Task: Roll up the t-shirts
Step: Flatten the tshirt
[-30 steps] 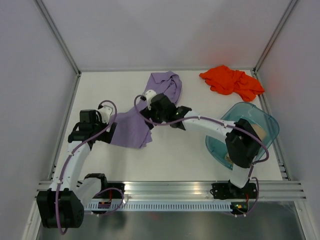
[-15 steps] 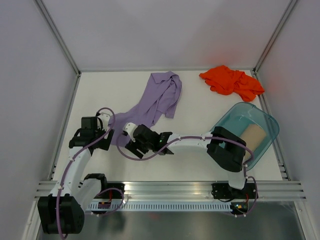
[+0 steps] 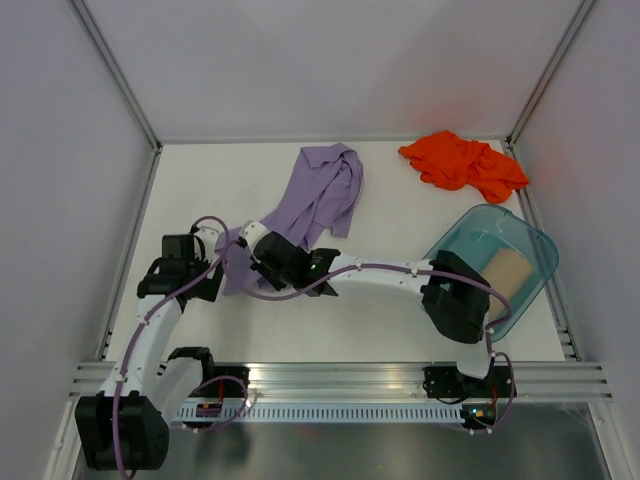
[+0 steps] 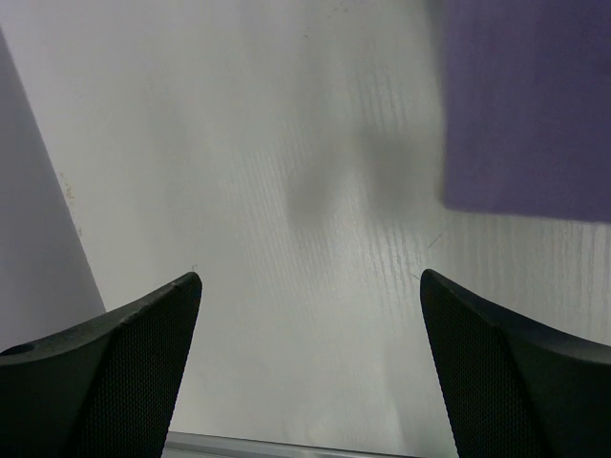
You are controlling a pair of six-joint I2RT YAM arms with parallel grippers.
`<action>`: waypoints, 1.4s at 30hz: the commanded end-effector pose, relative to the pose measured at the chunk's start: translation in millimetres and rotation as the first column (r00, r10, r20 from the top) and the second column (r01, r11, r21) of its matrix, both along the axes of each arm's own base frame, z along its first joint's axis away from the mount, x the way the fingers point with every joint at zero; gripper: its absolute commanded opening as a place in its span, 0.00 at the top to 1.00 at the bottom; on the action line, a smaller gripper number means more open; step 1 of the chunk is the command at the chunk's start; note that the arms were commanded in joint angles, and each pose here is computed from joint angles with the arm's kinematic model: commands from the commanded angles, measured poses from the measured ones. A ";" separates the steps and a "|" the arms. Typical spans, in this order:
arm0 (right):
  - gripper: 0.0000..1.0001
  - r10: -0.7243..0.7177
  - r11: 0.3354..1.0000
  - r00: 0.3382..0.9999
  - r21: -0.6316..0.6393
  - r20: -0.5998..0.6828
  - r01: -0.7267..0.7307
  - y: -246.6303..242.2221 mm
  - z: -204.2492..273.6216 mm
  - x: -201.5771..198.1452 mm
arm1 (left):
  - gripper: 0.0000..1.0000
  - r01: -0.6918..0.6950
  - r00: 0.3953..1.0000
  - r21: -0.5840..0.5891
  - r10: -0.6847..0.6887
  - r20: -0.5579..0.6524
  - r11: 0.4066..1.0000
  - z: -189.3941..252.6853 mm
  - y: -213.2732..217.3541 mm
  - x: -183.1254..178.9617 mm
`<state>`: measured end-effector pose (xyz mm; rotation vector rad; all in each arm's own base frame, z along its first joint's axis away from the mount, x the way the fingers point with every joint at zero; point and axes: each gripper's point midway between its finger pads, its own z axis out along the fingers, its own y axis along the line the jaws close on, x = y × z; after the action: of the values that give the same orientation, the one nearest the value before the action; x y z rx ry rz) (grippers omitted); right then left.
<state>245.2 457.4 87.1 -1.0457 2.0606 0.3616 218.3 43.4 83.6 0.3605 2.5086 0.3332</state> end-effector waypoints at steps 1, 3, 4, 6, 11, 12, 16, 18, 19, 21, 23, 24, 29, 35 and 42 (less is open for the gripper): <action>1.00 0.025 0.940 0.994 0.337 0.107 -0.060 22.3 175.7 -3.9 | 0.00 -0.050 0.997 0.073 0.045 0.070 0.996 21.5 15.8 2.8; 1.00 0.021 0.904 0.986 0.419 0.167 -0.090 13.9 238.4 -7.4 | 0.00 -0.069 0.989 0.166 0.047 0.137 0.984 48.2 31.1 5.2; 1.00 0.015 0.888 0.982 0.448 0.190 -0.100 10.6 262.9 -7.6 | 0.00 -0.072 0.986 0.183 0.043 0.159 0.980 58.3 33.9 6.1; 1.00 -0.003 0.828 0.969 0.544 0.246 -0.136 1.0 335.4 -13.6 | 0.00 -0.074 0.972 0.189 0.028 0.235 0.979 88.7 34.1 11.3; 1.00 -0.047 0.651 0.934 0.720 0.353 -0.240 -30.5 468.7 -34.7 | 0.00 -0.017 0.957 0.117 -0.018 0.289 0.993 120.7 17.8 17.1; 1.00 -0.057 0.628 0.929 0.737 0.366 -0.252 -35.8 482.1 -37.2 | 0.00 -0.005 0.955 0.107 -0.027 0.296 0.994 125.2 14.8 19.8; 1.00 -0.161 0.561 0.882 0.776 0.443 -0.287 -62.8 530.5 -36.5 | 0.00 -0.007 0.957 0.087 -0.019 0.290 0.996 126.0 12.8 23.0; 1.00 -0.279 0.590 0.844 0.775 0.457 -0.225 -76.2 534.6 -16.4 | 0.00 0.002 0.960 0.077 -0.024 0.279 0.997 122.4 10.7 23.7; 1.00 -0.308 0.610 0.837 0.769 0.452 -0.191 -73.5 527.0 -3.9 | 0.00 0.006 0.961 0.075 -0.027 0.275 0.997 120.9 9.8 24.4; 1.00 -0.388 0.619 0.825 0.780 0.412 -0.098 -83.8 518.7 29.5 | 0.00 0.011 0.964 0.068 -0.029 0.265 0.998 117.1 8.3 24.1; 0.99 -0.430 0.666 0.827 0.746 0.362 0.020 -77.3 479.3 71.2 | 0.00 0.016 0.966 0.063 -0.032 0.257 0.998 114.3 7.4 24.6; 1.00 -0.468 0.692 0.823 0.713 0.322 0.114 -78.6 445.5 107.8 | 0.00 0.019 0.967 0.065 -0.034 0.252 0.998 113.0 7.5 24.7; 1.00 -0.583 0.742 0.801 0.491 0.134 0.457 -108.3 287.7 223.2 | 0.00 0.034 0.976 0.060 -0.046 0.214 0.998 104.5 5.7 23.9; 0.23 -0.706 0.679 0.701 0.188 -0.100 0.710 -197.8 122.4 296.5 | 0.00 0.069 0.990 0.038 -0.073 0.123 0.997 83.3 0.3 20.9; 0.18 -0.639 0.762 0.768 0.102 -0.048 0.640 -207.4 84.3 239.3 | 0.00 0.142 0.988 -0.063 -0.138 0.064 0.988 63.0 -20.8 13.2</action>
<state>527.1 195.3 104.6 -0.0736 2.3829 -0.0327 238.1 38.1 159.2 0.4255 2.3830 0.3177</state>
